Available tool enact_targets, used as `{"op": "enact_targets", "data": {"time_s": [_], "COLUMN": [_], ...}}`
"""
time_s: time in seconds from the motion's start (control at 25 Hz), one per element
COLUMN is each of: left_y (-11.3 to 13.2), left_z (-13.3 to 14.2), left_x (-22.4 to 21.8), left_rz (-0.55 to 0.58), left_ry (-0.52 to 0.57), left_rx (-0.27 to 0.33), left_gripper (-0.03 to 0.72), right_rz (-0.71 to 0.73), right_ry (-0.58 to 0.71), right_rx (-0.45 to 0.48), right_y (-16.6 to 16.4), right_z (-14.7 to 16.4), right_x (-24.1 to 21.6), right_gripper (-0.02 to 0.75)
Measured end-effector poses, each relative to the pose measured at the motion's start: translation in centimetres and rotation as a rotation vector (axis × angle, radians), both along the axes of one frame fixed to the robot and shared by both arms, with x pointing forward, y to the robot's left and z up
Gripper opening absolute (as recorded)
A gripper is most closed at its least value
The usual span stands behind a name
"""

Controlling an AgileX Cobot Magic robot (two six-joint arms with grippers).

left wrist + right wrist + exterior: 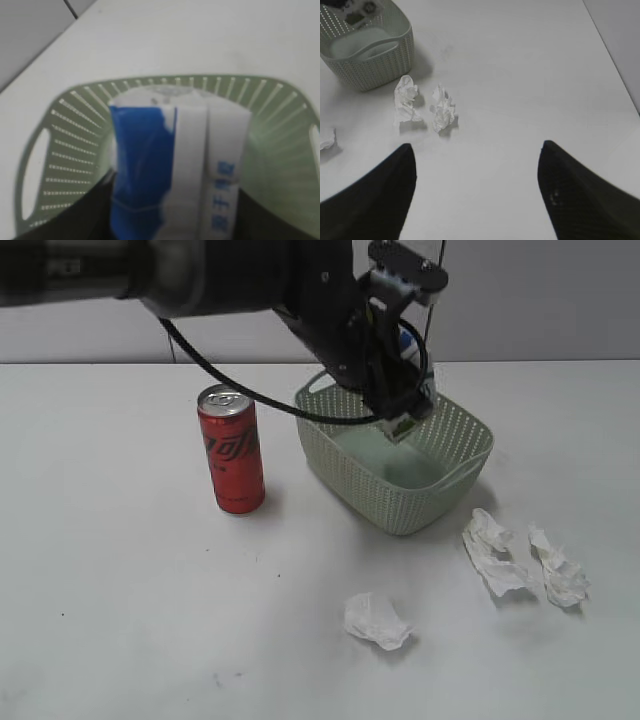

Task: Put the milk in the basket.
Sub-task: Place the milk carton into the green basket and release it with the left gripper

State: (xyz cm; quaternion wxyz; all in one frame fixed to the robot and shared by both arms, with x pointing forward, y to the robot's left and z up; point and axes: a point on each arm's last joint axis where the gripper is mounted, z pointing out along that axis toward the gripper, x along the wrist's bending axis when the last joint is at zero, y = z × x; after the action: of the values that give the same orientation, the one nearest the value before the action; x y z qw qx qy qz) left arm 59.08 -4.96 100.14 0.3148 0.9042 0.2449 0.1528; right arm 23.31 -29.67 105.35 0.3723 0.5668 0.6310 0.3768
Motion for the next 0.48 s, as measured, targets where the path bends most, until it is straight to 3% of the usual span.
{"op": "enact_targets", "data": {"time_s": [0.12,0.36,0.48], "left_y": [-0.4,-0.6,-0.7], "left_z": [-2.3,-3.4,-3.1], "left_x": [0.3,0.1,0.0], "left_rz": [0.006,0.019,0.022], "left_ry": [0.044,0.108,0.118], "left_rx": [0.017,0.006,-0.006], "left_gripper": [0.326,0.330,0.481], "right_rz": [0.000,0.000,0.000], "right_ry": [0.000,0.000,0.000], "right_rx": [0.000,0.000,0.000], "right_y": [0.0,0.0,0.0], "right_z": [0.0,0.0,0.0], "right_x": [0.0,0.0,0.0], "right_gripper": [0.586,0.586,0.586]}}
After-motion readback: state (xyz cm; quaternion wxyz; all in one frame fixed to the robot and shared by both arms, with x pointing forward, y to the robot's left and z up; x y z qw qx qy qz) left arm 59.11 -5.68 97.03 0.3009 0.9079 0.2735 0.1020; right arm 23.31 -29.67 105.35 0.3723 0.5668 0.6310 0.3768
